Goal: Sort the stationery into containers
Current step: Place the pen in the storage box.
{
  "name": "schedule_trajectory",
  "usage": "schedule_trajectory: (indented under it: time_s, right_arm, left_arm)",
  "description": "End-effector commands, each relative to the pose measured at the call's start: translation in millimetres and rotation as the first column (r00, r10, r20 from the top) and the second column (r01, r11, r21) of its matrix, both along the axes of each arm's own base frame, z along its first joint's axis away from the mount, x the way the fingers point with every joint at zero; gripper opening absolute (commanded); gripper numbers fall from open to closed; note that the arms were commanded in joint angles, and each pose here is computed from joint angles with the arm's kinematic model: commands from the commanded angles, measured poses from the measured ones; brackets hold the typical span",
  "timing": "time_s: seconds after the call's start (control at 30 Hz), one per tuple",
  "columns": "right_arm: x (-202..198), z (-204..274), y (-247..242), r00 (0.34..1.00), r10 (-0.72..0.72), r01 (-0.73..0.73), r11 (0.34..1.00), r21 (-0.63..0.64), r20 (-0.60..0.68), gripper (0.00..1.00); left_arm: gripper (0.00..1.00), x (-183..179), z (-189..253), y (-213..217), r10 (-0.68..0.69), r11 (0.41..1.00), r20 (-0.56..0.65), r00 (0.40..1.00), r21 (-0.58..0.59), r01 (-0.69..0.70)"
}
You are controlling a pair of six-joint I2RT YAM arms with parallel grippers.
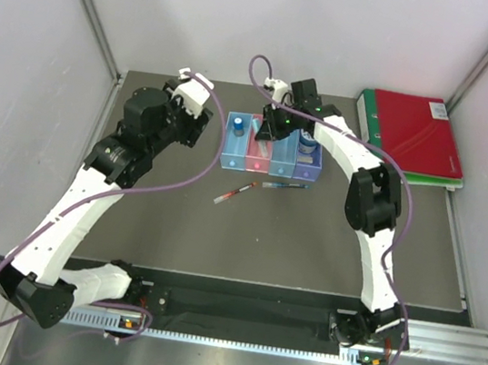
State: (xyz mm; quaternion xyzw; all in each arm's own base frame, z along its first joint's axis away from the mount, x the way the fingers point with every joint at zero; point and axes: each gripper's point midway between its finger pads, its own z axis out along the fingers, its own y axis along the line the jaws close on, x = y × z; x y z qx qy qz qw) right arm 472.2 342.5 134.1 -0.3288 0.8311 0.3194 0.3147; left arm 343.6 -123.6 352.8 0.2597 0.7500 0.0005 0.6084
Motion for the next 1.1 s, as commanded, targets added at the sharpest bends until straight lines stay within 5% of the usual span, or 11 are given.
schedule_trajectory:
  time_s: [0.0,0.23,0.33,0.63,0.9,1.07]
  right_arm:
    - [10.5,10.8,12.2,0.998,0.029,-0.031,0.999,0.040,0.061,0.05]
    - [15.8,-0.2,8.9,0.998,0.019,-0.020,1.000,0.023,0.063,0.15]
    - [18.5,3.1,3.9,0.997,0.016,-0.017,1.000,0.013,0.081,0.29]
    - [23.6,20.1,-4.3,0.990,0.002,-0.002,1.000,-0.002,0.138,0.49]
    - [17.4,70.8,-18.8,0.964,0.020,-0.011,0.999,-0.037,0.264,0.51]
    - [-16.4,101.2,-56.2,0.921,0.126,-0.056,0.979,-0.196,0.368,0.49]
  left_arm:
    - [0.65,-3.1,15.7,-2.5,-0.022,0.999,0.057,0.998,-0.022,0.024]
    - [0.66,-5.2,14.0,-3.5,-0.030,0.999,0.053,0.998,-0.027,0.032]
    - [0.66,-5.3,13.1,-4.8,-0.032,0.999,0.049,0.998,-0.038,0.034]
    - [0.67,-7.1,12.7,-8.1,-0.047,0.997,0.047,0.998,-0.054,0.049]
    - [0.70,-9.5,-4.8,-10.4,-0.085,0.996,0.018,0.996,-0.005,0.085]
    - [0.66,-17.0,-48.0,-18.6,-0.134,0.991,-0.089,0.987,-0.002,0.134]
